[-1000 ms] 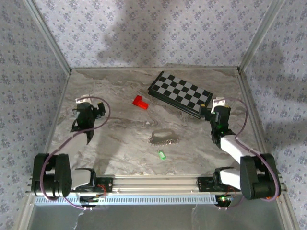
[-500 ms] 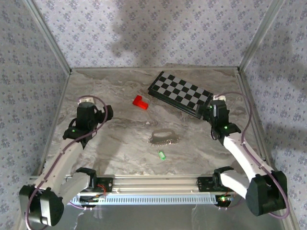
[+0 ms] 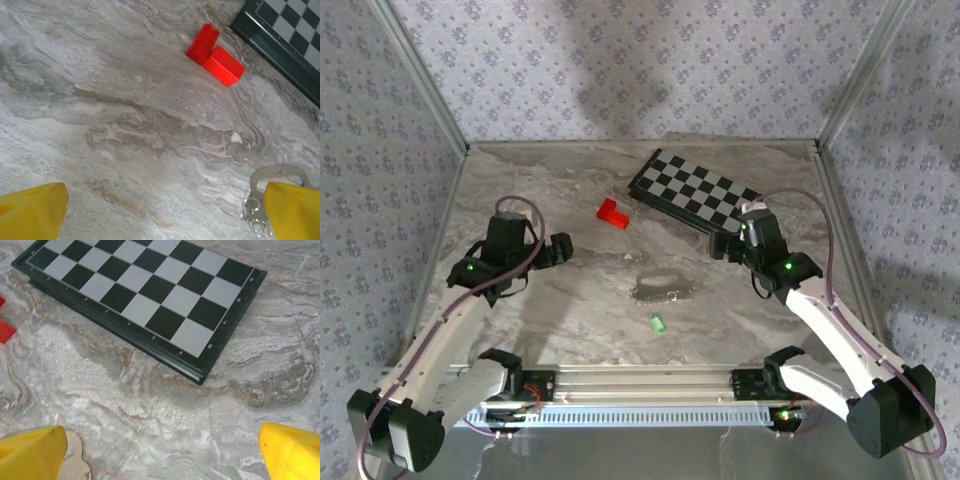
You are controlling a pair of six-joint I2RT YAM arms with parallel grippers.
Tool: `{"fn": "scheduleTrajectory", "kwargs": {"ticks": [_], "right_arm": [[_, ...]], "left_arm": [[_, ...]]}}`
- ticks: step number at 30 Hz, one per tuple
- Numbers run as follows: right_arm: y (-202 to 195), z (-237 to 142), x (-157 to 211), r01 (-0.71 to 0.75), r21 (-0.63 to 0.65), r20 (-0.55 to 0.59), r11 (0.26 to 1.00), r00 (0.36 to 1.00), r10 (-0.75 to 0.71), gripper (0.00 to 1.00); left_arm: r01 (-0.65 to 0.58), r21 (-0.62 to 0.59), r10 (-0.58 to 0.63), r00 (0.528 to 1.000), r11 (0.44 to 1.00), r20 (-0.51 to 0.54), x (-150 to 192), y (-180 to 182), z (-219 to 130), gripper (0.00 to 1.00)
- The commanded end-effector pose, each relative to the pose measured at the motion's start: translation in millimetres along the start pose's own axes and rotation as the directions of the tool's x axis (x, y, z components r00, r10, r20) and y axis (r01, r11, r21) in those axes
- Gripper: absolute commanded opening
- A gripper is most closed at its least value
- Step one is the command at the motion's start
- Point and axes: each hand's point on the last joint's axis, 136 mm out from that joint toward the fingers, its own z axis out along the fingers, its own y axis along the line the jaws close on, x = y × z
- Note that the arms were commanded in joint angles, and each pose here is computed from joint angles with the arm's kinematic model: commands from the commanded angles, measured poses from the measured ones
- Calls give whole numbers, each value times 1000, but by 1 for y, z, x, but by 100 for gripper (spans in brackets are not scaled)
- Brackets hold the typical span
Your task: Put the keys on the keyring
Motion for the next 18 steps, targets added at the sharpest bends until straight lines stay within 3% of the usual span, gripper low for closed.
{"fn": "scheduleTrajectory", "kwargs": {"ticks": [1, 12, 18], "right_arm": [[10, -6, 10, 50, -17, -84, 999, 995, -52, 100], [38, -4, 25, 94, -91, -196, 991, 974, -111, 100], [43, -4, 34, 103, -113, -260, 988, 957, -130, 100]], "left_arm": [[-8, 23, 9, 999, 1000, -33, 1, -14, -7, 100], [-97, 91, 107, 987, 991, -121, 18, -54, 6, 100], [-83, 142, 103, 985, 986, -140, 26, -68, 13, 100]]}}
